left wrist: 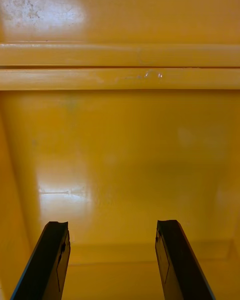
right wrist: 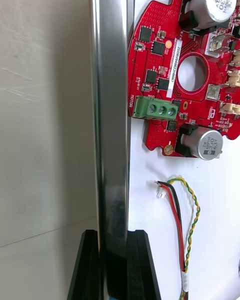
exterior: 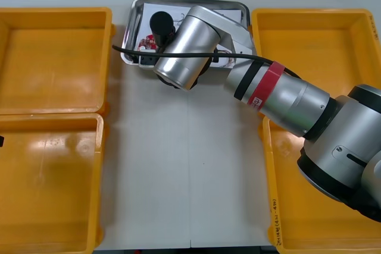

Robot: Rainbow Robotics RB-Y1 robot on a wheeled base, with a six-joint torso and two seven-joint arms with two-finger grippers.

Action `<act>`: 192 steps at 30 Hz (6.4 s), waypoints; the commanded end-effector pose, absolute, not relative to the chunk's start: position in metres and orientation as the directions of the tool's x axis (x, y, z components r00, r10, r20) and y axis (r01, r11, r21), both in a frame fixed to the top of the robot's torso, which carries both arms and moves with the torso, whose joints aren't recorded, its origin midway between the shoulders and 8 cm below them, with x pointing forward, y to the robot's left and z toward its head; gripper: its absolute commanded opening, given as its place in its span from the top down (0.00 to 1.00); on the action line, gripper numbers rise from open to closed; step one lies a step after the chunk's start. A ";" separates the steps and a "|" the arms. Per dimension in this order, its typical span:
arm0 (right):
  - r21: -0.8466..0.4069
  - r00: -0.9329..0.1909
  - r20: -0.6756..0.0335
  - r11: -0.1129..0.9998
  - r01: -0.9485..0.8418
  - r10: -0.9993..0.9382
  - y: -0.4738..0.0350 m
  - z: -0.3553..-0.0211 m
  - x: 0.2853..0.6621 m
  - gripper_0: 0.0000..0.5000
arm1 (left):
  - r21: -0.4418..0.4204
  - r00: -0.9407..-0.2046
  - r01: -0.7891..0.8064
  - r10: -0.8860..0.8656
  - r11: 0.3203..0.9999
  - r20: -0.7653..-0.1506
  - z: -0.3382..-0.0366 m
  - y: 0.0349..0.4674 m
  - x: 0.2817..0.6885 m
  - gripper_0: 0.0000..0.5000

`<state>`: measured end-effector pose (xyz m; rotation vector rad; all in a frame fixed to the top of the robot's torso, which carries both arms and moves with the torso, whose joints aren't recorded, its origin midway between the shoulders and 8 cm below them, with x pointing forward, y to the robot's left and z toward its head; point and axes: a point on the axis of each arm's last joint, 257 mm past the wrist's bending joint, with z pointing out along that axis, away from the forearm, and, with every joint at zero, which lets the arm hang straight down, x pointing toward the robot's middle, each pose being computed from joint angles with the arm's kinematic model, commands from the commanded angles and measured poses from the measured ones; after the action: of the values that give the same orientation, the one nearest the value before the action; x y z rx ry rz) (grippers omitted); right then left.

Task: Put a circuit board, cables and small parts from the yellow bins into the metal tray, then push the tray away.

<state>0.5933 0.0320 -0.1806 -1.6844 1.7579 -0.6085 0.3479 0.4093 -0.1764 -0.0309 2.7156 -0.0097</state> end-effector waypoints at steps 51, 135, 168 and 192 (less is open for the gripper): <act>-0.805 0.237 -0.016 -0.128 -0.580 -0.971 0.070 -0.146 0.618 0.02 | 0.002 -0.897 -0.008 -0.006 1.000 -0.443 -0.170 0.411 0.350 0.00; -0.304 -0.540 -0.328 0.628 -0.716 -0.775 -0.187 -0.121 0.425 0.00 | 0.002 -0.897 -0.008 -0.006 1.000 -0.443 -0.170 0.411 0.350 0.00; -0.072 -0.896 -0.370 0.969 -0.236 -0.246 -0.305 -0.168 0.355 0.00 | 0.002 -0.897 -0.008 -0.006 1.000 -0.443 -0.170 0.411 0.350 0.00; 0.006 -0.904 -0.417 0.994 -0.110 -0.098 -0.324 -0.159 0.349 0.00 | 0.002 -0.897 -0.008 -0.006 1.000 -0.443 -0.170 0.411 0.350 0.00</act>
<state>0.3524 -0.3225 -0.1649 -0.1764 2.7286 0.0418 0.3480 0.4094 -0.1763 -0.0308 2.7147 -0.0083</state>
